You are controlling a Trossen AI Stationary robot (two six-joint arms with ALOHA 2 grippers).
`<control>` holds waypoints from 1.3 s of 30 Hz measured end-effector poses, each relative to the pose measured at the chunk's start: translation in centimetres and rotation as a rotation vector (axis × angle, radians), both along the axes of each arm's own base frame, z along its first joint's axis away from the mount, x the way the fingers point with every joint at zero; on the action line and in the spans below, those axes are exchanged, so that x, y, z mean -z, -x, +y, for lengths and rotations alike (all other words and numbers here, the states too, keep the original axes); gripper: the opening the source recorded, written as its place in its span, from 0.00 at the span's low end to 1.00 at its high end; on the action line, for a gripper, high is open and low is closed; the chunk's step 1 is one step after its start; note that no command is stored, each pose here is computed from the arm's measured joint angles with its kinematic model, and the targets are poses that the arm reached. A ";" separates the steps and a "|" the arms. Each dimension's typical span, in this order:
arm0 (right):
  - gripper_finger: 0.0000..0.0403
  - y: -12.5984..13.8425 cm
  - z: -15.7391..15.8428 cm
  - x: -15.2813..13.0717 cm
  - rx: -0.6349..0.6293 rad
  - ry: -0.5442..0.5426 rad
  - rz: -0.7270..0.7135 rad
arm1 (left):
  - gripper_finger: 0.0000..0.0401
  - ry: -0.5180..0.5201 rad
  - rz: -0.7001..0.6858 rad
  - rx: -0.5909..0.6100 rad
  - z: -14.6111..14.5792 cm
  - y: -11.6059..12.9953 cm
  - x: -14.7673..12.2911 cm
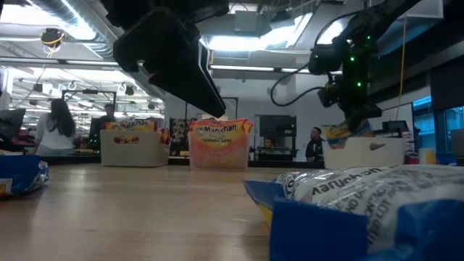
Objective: Sort Maruchan noodles
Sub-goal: Put the center top blue noodle into the white bin
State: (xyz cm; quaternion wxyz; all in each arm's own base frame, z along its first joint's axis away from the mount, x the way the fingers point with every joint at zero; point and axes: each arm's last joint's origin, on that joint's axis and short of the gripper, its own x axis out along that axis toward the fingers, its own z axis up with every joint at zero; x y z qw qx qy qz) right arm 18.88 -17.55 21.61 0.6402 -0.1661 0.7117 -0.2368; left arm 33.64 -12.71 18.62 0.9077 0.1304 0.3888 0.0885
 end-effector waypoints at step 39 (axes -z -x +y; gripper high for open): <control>0.08 2.1 -8.3 2.3 -0.368 -0.076 -0.324 | 0.48 -0.020 0.005 -0.035 0.2 0.1 0.1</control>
